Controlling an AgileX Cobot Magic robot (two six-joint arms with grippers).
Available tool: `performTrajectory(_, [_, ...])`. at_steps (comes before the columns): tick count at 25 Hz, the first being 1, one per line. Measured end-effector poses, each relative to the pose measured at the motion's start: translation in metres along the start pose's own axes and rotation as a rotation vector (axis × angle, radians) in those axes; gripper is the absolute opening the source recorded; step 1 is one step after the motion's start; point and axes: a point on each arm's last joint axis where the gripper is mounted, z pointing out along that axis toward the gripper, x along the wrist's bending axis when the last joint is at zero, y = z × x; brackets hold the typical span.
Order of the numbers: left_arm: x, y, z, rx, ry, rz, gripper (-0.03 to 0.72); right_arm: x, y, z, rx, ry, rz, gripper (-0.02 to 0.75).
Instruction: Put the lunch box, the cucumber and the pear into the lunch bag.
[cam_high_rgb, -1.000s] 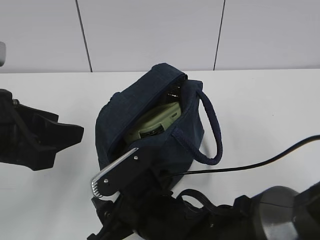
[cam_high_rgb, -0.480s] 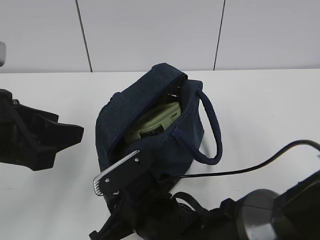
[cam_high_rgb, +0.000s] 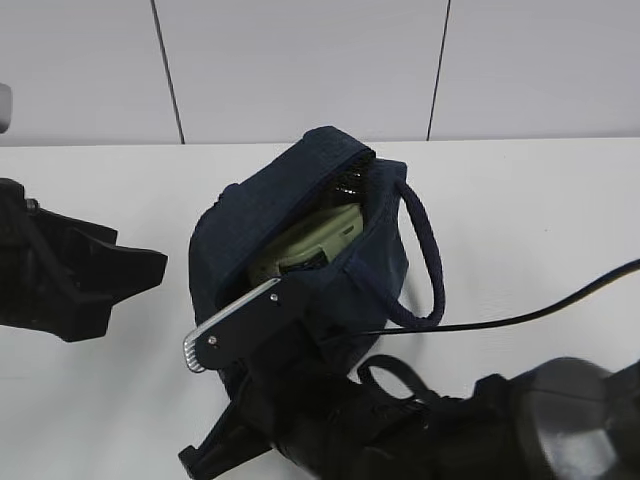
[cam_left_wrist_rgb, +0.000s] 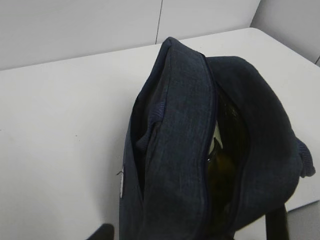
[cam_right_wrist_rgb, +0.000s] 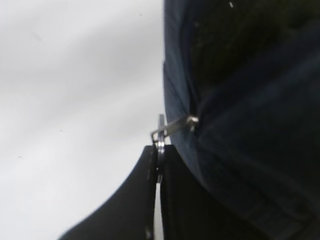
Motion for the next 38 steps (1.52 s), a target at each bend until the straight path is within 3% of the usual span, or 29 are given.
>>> performTrajectory(5, [0.0,0.0,0.0,0.002,0.003,0.014,0.368,0.002,0.031,-0.027,-0.038,0.063,0.013,0.0])
performTrajectory(10, [0.0,0.0,0.0,0.002,0.003,0.015,0.36,-0.001,0.053,-0.048,-0.082,0.072,-0.007,0.0])
performTrajectory(15, [0.0,0.0,0.0,0.002,0.004,0.018,0.356,0.001,0.043,-0.046,0.008,0.094,-0.003,0.0])
performTrajectory(25, [0.001,-0.001,0.001,0.01,0.006,0.03,0.343,-0.002,0.053,-0.052,-0.043,0.066,-0.05,0.0])
performTrajectory(35, [0.007,-0.019,0.035,0.165,0.015,0.026,0.342,-0.009,0.084,-0.068,-0.101,0.008,-0.083,0.0])
performTrajectory(38, [0.016,-0.018,0.037,0.177,0.041,0.02,0.342,-0.008,0.086,-0.067,-0.098,0.011,-0.094,0.0])
